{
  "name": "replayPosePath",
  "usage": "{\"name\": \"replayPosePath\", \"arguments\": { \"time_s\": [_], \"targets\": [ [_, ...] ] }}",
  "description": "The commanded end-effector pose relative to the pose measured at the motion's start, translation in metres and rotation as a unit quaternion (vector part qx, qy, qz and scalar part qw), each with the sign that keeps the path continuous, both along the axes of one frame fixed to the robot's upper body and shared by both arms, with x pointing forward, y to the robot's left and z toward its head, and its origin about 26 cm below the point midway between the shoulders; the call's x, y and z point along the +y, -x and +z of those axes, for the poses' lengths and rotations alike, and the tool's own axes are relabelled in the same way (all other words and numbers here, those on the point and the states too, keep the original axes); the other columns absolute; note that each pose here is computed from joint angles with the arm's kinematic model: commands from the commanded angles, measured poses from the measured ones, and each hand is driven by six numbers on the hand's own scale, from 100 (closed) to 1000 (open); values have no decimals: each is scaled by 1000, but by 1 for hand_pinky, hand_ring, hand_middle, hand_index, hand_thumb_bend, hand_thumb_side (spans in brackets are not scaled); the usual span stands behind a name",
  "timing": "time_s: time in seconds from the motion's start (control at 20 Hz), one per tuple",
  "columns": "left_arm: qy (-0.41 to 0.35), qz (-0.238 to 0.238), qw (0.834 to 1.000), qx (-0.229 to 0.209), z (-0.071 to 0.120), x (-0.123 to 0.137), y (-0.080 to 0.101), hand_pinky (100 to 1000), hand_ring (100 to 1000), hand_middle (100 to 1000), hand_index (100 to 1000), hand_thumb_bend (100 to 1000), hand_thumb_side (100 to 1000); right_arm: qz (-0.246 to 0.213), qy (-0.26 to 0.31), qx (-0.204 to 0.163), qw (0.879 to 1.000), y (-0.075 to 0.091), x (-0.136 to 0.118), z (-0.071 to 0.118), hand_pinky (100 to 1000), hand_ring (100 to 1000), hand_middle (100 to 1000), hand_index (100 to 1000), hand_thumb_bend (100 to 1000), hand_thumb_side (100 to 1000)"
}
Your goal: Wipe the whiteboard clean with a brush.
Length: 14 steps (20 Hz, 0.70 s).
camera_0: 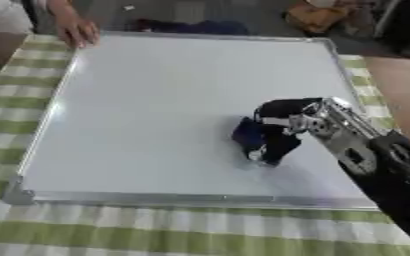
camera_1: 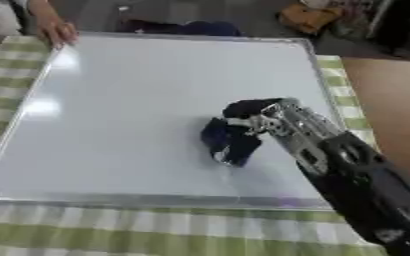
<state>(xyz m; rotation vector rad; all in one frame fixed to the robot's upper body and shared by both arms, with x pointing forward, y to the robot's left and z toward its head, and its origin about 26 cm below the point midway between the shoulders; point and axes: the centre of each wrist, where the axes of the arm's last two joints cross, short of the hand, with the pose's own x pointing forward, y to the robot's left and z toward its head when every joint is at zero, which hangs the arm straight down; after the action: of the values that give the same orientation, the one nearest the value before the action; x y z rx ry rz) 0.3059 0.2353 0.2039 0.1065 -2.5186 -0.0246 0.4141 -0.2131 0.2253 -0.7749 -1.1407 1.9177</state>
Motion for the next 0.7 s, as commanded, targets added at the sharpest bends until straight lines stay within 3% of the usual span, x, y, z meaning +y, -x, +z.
{"name": "replayPosePath", "arguments": {
  "time_s": [0.05,0.7],
  "targets": [
    [-4,-3,1000,-11,6,1,3,635,797,781,684,169,1000,15,3,-22,1000,1,9,13,537,640,387,624,100,629],
    [-4,-5,1000,-11,7,0,3,635,797,781,683,169,1000,81,30,-38,996,4,38,21,554,660,406,636,100,605]
  ]
}}
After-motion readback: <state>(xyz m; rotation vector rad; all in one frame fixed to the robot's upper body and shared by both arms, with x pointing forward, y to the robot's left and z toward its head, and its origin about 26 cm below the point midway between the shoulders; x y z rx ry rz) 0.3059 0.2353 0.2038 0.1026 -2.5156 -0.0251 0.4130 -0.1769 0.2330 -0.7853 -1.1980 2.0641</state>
